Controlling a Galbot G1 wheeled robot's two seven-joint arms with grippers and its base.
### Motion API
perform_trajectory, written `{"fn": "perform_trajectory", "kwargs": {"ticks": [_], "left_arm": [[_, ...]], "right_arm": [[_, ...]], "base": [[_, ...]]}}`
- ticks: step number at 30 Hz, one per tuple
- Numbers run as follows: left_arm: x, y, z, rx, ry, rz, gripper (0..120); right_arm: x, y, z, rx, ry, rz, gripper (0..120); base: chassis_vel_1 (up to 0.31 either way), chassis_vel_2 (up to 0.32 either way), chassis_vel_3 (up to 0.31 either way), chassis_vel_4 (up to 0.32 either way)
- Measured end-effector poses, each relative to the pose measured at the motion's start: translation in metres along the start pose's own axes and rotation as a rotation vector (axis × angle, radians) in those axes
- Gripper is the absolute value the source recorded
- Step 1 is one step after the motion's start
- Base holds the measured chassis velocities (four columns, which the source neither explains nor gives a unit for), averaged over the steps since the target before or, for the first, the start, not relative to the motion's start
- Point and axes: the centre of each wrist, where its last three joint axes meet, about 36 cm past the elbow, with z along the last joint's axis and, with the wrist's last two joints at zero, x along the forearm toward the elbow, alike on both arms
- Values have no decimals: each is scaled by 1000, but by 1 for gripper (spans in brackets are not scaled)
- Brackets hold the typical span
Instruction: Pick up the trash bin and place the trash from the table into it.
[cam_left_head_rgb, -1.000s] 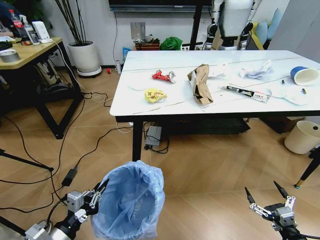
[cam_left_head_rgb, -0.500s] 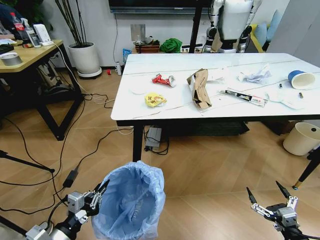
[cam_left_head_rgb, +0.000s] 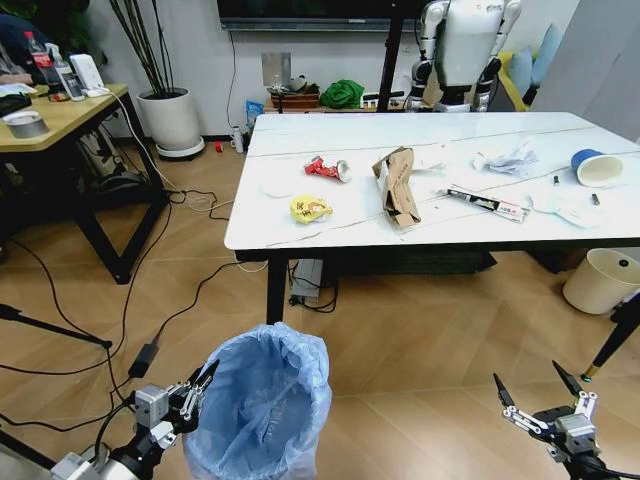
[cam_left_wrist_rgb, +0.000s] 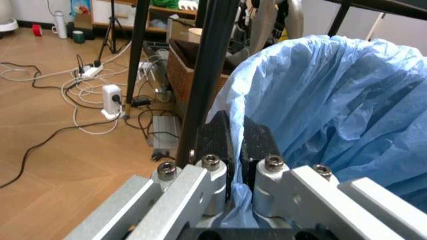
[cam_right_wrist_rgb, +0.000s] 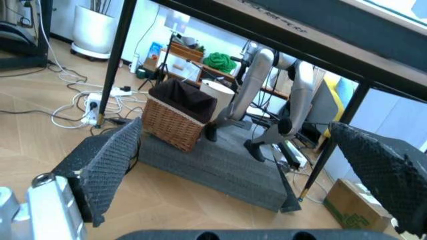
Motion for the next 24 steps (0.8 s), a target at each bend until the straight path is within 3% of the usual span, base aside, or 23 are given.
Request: {"fn": "perform_trajectory", "kwargs": {"ticks": [24], "left_arm": [[2,-4,3,15,-5,-13,0]], "right_arm": [[-1,2,1,0,3,-10,100]], "base": [[0,0,0,0]]}}
